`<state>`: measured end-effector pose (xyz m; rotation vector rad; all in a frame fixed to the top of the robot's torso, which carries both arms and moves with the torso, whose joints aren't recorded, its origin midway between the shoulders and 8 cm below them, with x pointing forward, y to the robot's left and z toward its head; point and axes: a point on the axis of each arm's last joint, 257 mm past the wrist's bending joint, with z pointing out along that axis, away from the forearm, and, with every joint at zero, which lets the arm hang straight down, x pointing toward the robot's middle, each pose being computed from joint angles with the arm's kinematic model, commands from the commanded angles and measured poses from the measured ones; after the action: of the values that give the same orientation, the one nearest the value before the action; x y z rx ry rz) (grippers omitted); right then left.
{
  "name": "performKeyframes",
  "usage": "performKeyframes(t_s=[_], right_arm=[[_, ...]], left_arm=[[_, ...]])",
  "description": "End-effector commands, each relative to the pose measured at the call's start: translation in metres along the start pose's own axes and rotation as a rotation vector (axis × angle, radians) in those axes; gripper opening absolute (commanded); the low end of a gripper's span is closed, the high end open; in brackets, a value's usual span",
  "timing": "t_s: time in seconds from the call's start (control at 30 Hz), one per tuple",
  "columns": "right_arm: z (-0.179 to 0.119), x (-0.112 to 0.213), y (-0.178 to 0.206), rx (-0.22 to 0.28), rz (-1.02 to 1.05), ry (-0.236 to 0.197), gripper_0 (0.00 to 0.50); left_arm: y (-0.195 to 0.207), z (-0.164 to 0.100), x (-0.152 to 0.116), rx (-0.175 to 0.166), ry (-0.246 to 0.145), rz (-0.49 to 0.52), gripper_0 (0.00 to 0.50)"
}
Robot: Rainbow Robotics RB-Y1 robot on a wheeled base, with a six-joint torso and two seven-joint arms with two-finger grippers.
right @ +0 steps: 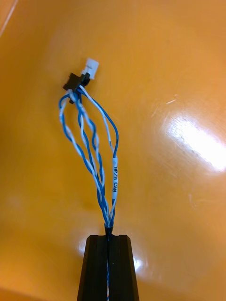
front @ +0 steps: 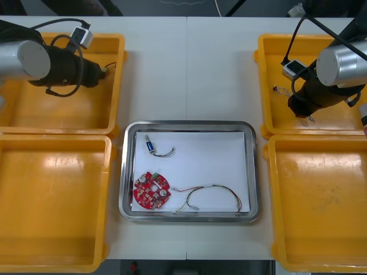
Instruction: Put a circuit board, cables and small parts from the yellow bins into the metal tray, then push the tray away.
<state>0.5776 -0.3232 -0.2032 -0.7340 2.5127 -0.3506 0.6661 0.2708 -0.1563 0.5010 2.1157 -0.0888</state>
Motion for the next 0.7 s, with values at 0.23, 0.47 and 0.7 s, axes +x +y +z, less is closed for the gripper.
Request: performKeyframes(t_s=[0.23, 0.47, 0.7], right_arm=[[-0.067, -0.003, -0.002, 0.001, -0.014, -0.015, 0.000], [-0.115, 0.000, 0.001, 0.016, -0.058, -0.024, 0.000], [-0.153, -0.030, 0.026, -0.027, -0.175, -0.171, 0.000]], left_arm=[[-0.023, 0.020, 0.007, 0.009, -0.014, 0.051, 0.500], [-0.025, 0.028, 0.010, -0.007, -0.029, 0.069, 0.500], [-0.025, 0.030, 0.013, -0.011, -0.028, 0.079, 0.449]])
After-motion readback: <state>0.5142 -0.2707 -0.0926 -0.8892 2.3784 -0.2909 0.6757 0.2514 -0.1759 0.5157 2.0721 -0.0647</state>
